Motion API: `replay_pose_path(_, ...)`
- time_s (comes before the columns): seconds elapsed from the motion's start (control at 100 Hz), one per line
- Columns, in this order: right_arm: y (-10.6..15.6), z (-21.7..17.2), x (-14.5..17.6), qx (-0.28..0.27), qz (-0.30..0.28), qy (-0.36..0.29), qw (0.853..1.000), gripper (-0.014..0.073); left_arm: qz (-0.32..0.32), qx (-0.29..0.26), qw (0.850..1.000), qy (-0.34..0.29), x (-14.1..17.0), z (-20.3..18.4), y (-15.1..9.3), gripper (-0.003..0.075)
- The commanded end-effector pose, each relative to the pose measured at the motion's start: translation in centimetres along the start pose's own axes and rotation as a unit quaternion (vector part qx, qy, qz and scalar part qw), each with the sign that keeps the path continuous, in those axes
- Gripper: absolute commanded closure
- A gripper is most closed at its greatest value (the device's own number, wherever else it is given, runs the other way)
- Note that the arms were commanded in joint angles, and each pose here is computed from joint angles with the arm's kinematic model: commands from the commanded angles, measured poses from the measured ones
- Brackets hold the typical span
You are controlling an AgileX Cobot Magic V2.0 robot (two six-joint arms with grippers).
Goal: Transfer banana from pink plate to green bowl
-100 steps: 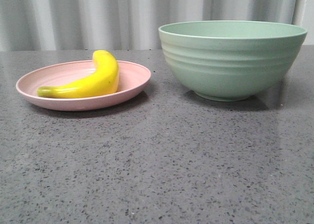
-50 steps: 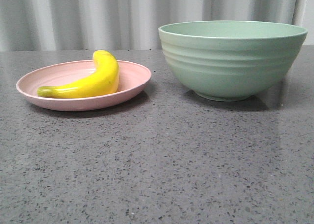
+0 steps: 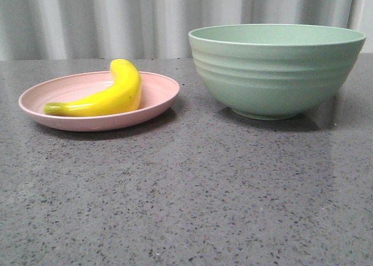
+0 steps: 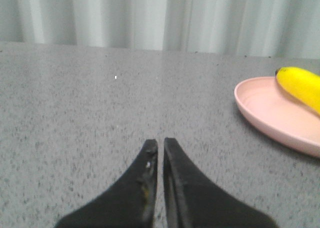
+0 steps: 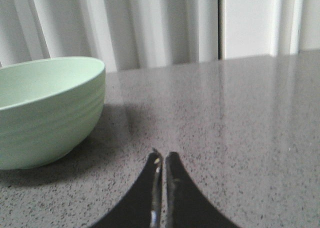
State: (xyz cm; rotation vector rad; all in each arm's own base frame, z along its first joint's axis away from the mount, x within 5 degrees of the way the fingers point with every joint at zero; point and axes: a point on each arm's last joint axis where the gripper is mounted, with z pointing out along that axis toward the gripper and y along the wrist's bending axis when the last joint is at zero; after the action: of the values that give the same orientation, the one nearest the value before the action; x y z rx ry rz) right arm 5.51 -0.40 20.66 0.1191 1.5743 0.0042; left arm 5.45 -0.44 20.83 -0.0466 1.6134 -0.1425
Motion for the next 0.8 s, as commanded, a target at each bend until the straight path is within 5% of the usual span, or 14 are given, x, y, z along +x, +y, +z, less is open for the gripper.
replay_pose_path(0.0,0.2,-0.6,-2.9,-0.005,0.001,-0.046,0.999,0.0669,-0.009,0.008,0.996,-0.087,-3.4,-1.1,-0.4,0.0739)
replay_pose_path(0.29,0.6,0.9,-6.3,0.003,0.001,0.097,0.995,0.0666,-0.007,0.011,0.999,-0.033,-7.4,-0.4,-1.0,0.0739)
replay_pose_path(0.57,0.7,2.8,-7.0,0.004,0.011,0.137,0.991,0.0667,-0.016,0.005,0.999,-0.028,-8.1,1.2,-1.0,0.0731)
replay_pose_path(0.62,0.7,2.8,-6.8,0.004,0.011,0.141,0.99,0.0667,-0.016,0.005,0.999,-0.039,-8.3,1.2,-1.0,0.0682)
replay_pose_path(0.79,0.7,2.9,-6.9,0.004,0.012,0.132,0.991,0.0667,-0.016,0.001,0.995,-0.099,-9.2,1.1,-0.9,0.0324)
